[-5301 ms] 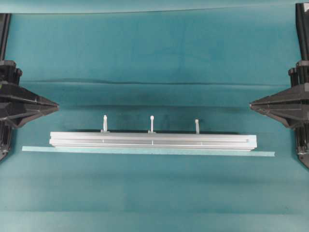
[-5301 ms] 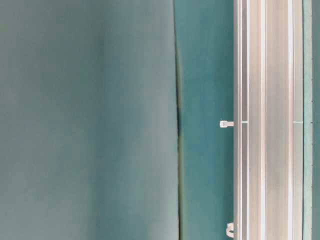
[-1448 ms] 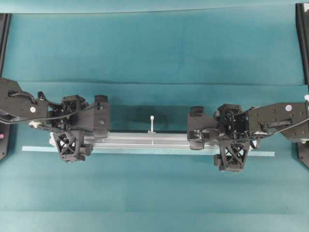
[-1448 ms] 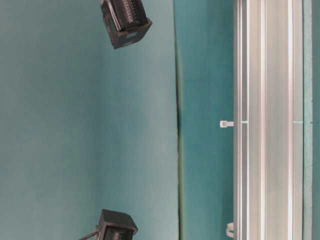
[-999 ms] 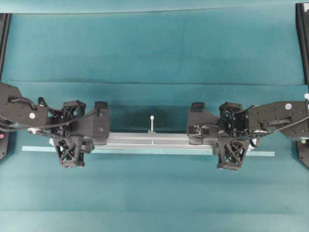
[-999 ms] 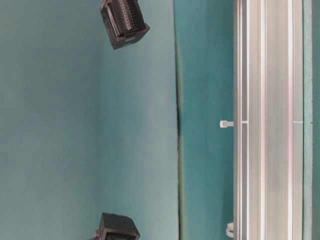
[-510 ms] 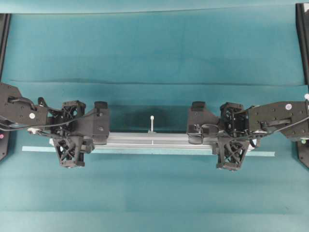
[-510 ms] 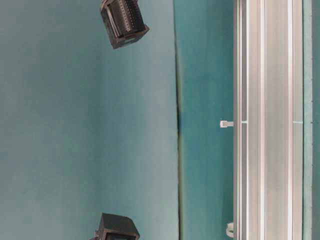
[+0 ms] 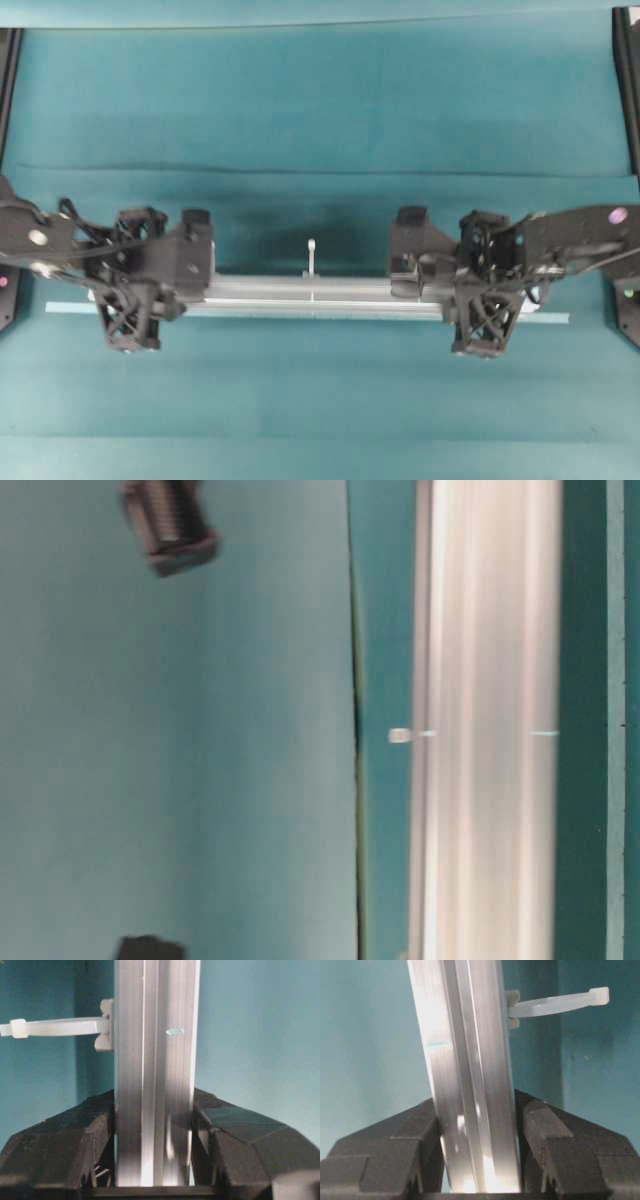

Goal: Lift the large metal rail with both hands.
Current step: 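Lift the rail upward with both grippers together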

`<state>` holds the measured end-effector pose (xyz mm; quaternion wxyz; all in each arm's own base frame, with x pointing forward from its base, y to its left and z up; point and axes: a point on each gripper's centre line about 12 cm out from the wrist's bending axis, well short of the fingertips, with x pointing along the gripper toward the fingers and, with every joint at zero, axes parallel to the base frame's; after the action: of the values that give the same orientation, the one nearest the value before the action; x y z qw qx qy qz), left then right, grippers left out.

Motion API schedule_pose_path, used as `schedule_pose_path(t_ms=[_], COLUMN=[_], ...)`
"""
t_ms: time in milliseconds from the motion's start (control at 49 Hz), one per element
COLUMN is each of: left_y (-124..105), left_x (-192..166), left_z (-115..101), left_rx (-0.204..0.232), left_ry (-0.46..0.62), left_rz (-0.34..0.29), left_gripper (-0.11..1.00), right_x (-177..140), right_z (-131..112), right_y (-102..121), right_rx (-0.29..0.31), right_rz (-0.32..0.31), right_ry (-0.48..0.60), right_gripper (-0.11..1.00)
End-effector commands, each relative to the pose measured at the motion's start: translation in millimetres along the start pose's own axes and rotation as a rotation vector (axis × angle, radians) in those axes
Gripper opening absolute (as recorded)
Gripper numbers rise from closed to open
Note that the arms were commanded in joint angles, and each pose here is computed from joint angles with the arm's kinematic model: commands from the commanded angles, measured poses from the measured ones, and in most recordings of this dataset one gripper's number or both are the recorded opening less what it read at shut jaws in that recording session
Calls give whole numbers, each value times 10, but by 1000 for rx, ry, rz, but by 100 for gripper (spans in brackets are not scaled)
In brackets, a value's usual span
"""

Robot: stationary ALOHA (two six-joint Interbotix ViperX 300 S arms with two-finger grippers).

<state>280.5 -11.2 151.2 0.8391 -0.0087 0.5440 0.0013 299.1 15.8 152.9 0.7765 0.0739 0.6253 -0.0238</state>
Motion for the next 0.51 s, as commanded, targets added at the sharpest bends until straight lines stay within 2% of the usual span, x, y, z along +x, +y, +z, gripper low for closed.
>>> schedule_pose_path(t_ms=[0, 265, 489], left_y=[-23, -17, -27], left_x=[-235, -651, -1011], left_z=[113, 218, 422], left_rx=[10, 6, 5], left_ry=[-46, -69, -112], left_rz=[-4, -2, -4], left_gripper=[35, 35, 35], right_x=[-192, -621, -928], right_z=[81, 194, 278], right_y=[22, 66, 112], right_rx=[18, 10, 9], right_rz=[9, 18, 33], right_ry=[-22, -31, -26], right_gripper=[39, 39, 39])
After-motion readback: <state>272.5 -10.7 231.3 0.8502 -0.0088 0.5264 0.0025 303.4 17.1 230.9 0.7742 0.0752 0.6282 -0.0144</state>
